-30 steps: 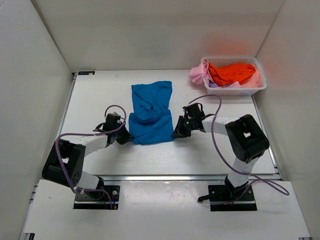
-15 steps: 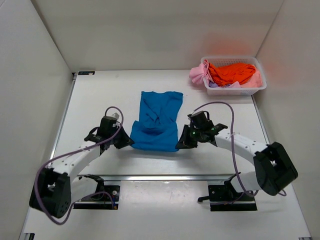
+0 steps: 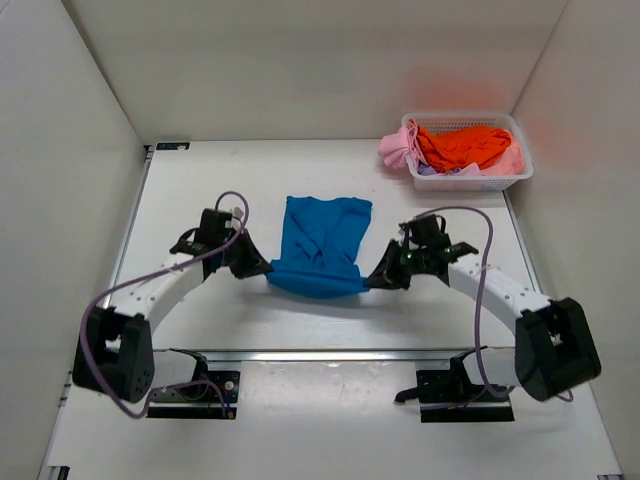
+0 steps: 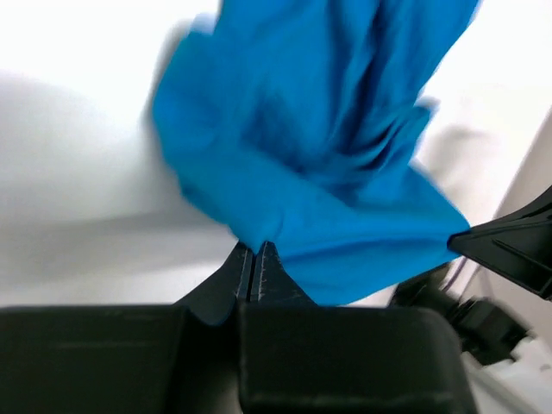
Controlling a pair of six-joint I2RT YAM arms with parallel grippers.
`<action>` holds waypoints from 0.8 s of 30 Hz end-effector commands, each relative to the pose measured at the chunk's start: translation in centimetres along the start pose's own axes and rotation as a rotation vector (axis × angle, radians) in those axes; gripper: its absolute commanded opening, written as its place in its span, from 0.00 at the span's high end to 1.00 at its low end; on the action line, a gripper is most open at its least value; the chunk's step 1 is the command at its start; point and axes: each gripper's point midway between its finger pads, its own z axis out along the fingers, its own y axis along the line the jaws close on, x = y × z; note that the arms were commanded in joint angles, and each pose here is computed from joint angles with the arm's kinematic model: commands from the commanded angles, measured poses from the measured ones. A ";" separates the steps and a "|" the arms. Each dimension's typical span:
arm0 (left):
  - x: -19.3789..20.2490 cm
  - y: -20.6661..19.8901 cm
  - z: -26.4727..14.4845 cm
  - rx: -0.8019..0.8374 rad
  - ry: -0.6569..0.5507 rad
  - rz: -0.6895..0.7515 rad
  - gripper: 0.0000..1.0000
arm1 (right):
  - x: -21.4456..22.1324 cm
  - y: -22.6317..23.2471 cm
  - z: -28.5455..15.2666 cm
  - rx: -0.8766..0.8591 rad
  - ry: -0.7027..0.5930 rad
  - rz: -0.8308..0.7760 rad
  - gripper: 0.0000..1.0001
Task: Fold and stack the t-shirts
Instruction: Fold the long partially folded tshirt into a neat square
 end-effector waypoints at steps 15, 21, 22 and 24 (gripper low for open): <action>-26.6 -10.1 11.8 0.250 -0.133 -0.039 0.45 | -30.1 2.2 2.7 0.141 -0.265 -0.100 0.48; -25.6 -7.5 10.6 0.251 -0.165 -0.065 0.35 | -28.0 2.0 3.0 0.183 -0.312 -0.123 0.44; -24.7 -6.9 10.1 0.245 -0.160 -0.082 0.36 | -26.9 1.9 3.1 0.192 -0.308 -0.132 0.46; -23.1 -6.1 9.2 0.235 -0.160 -0.089 0.36 | -25.1 0.9 3.4 0.197 -0.301 -0.139 0.61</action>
